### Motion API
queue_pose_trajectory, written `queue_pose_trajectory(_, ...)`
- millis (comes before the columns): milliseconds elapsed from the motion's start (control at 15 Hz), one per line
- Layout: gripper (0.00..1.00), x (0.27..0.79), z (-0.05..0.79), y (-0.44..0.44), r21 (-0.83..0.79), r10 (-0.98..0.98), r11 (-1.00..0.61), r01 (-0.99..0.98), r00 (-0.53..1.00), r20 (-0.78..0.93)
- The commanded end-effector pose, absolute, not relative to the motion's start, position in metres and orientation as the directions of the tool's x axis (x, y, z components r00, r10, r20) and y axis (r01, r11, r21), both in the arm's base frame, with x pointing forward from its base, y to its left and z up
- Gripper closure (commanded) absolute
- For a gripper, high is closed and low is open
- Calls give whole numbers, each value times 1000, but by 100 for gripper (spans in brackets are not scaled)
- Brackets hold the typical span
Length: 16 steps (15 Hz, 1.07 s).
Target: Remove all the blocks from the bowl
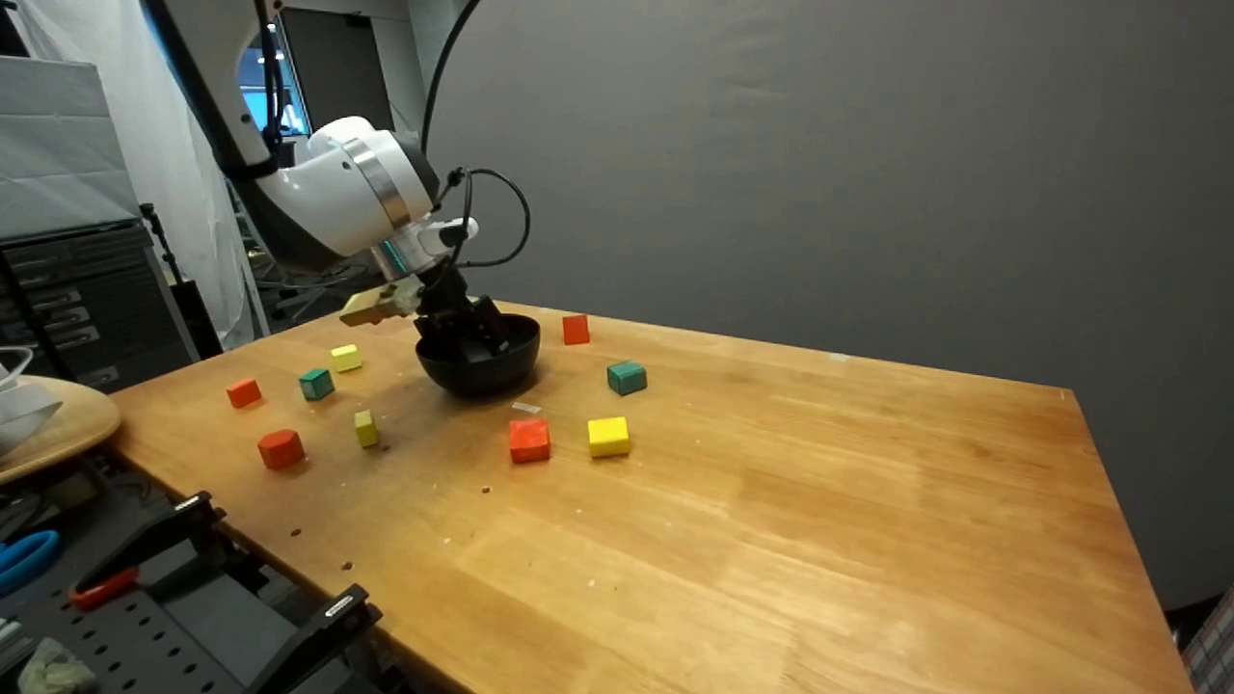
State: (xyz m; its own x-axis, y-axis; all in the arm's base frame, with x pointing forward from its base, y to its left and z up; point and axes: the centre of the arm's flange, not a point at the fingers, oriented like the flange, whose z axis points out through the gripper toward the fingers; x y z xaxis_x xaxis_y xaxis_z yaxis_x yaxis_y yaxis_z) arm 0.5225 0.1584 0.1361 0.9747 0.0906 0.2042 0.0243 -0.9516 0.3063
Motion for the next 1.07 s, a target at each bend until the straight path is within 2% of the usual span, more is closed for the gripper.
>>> queue_pose_trajectory(0,19,541,123,165,295,110,-954,53,978,180)
queue_pose_trajectory(467,74,534,130,162,262,46,-965,8,989,140)
queue_pose_trajectory(600,86,534,133,159,256,17,-967,-20,989,144)
queue_pose_trajectory(667,82,534,139,161,248,5,-968,-34,988,154)
queue_pose_trajectory(933,87,522,194,191,212,54,-977,-5,960,273)
queue_pose_trajectory(1000,84,518,213,203,204,92,-979,28,947,308)
